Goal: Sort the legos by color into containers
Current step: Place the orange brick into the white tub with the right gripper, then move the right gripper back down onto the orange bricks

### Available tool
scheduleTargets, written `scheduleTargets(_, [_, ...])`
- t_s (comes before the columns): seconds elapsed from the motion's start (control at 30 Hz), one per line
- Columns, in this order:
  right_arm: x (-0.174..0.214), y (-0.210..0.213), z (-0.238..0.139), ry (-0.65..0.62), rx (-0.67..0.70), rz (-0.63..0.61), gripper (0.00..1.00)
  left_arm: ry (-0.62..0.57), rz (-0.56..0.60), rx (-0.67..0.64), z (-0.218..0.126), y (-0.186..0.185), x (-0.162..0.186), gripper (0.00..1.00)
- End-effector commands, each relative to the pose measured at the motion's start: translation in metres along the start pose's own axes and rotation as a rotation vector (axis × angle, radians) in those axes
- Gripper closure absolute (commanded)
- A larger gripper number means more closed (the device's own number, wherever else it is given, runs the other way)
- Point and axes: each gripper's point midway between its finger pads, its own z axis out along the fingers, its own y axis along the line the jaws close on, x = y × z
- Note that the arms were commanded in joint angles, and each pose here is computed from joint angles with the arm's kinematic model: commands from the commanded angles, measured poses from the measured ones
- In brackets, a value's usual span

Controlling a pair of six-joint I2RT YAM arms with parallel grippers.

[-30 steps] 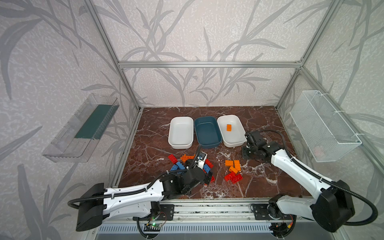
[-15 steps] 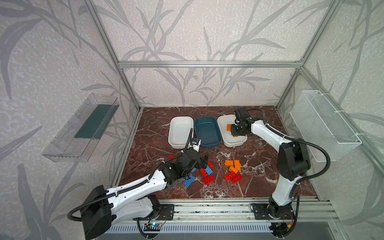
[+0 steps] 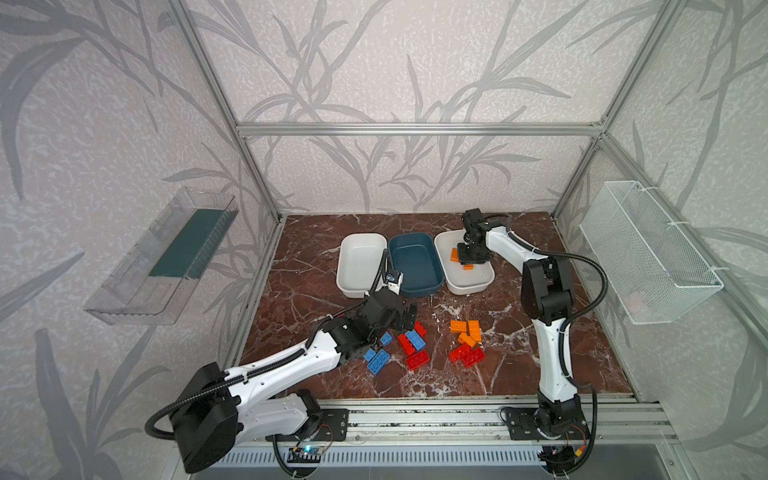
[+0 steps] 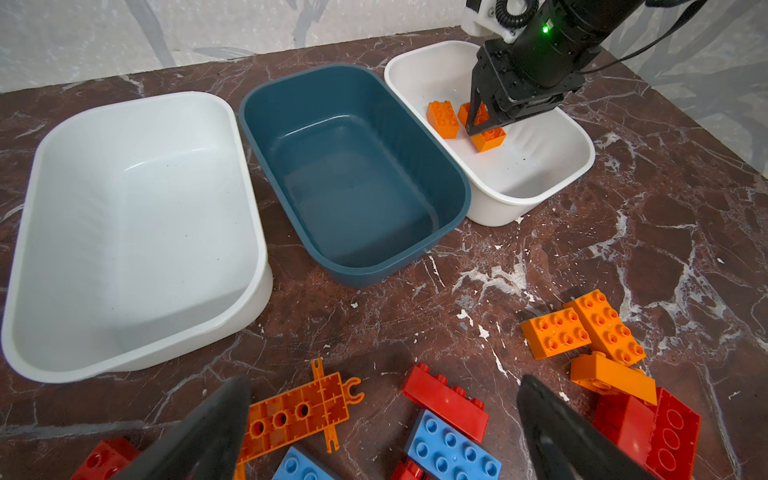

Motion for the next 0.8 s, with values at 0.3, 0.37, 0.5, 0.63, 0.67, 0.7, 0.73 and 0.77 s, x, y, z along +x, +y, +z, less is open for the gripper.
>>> scheduleTargets(0.3, [0.017,0.005,-0.101,-0.133,-0.064,0.005,0.46,-0.053,-0.091,0.077,-0.029,-0.003,-0.015,0.01])
scheduleTargets(0.37, [0.035,0.005,-0.117,-0.147,-0.079,0.007,0.46,-0.054,-0.119,0.115,-0.036,-0.005,-0.011,0.01])
scheduleTargets(0.5, [0.080,0.005,-0.140,-0.152,-0.118,0.008,0.46,-0.058,-0.172,0.188,-0.049,-0.012,0.000,0.01])
scheduleTargets(0.63, [0.138,0.002,-0.142,-0.109,-0.121,0.000,0.45,-0.060,-0.180,0.238,-0.057,-0.023,0.018,0.01])
scheduleTargets(0.67, [0.152,0.002,-0.140,-0.100,-0.126,-0.001,0.46,-0.060,-0.169,0.243,-0.059,-0.027,0.022,0.01])
scheduleTargets(0.7, [0.164,0.002,-0.139,-0.091,-0.131,0.001,0.45,-0.060,-0.156,0.246,-0.060,-0.031,0.026,0.01])
scheduleTargets(0.73, [0.177,0.003,-0.137,-0.083,-0.141,0.003,0.45,-0.058,-0.141,0.250,-0.061,-0.036,0.030,0.01])
scheduleTargets(0.77, [0.189,0.004,-0.134,-0.075,-0.152,0.001,0.45,-0.053,-0.127,0.257,-0.061,-0.041,0.034,0.01])
